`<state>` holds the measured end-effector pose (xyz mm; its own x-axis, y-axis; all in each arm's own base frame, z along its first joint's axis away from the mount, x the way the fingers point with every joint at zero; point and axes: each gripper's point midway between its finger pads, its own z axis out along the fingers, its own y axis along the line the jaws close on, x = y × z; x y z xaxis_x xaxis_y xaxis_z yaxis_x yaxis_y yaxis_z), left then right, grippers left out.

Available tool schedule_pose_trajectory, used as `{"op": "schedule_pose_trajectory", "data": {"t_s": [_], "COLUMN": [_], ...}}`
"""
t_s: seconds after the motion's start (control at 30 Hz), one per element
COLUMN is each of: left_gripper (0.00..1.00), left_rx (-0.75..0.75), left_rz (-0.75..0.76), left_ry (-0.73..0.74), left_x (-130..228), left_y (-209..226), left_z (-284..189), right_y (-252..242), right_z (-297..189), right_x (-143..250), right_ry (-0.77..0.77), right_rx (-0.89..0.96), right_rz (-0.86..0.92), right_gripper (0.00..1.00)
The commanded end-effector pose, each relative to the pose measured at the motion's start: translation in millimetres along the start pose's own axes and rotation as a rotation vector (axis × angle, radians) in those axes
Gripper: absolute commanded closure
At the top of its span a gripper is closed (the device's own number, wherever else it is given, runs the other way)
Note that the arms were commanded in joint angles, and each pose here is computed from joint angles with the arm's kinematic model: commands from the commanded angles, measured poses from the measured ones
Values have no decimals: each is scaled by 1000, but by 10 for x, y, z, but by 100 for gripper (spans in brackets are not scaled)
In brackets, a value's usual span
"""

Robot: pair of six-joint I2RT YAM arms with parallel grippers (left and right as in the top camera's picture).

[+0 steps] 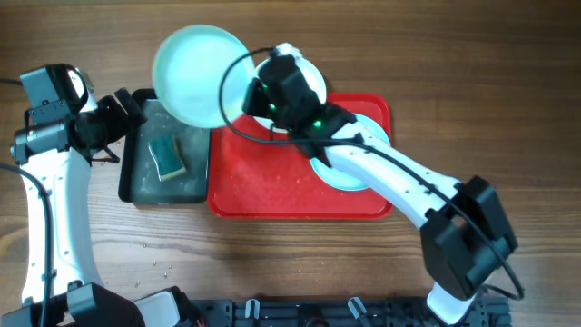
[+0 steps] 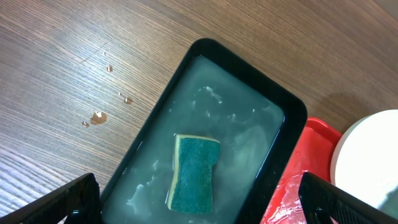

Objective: Clean dirty plates on tray and stack at the side

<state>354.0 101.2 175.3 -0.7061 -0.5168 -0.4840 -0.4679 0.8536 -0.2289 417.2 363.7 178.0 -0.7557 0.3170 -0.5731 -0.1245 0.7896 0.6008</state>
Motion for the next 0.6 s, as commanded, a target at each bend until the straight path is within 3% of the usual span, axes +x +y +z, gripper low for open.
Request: {"op": "schedule_pose_trajectory", "data": {"t_s": [0.0, 0.2, 0.57], "left_gripper": [0, 0, 0], "left_rx": [17, 17, 17], "left_rz": [-7, -6, -7], "left_ry": [-11, -10, -10], "left_x": [-41, -39, -40], "left_y": [-30, -31, -29], "left_z": [-29, -29, -29], "right_y": [189, 269, 437], "right_z": [219, 465, 406], "right_x": [26, 308, 482], "right_ry": [-32, -61, -175], "right_rx": [3, 53, 149], "right_rz": [-25, -140, -423], "right_gripper": [95, 95, 95]}}
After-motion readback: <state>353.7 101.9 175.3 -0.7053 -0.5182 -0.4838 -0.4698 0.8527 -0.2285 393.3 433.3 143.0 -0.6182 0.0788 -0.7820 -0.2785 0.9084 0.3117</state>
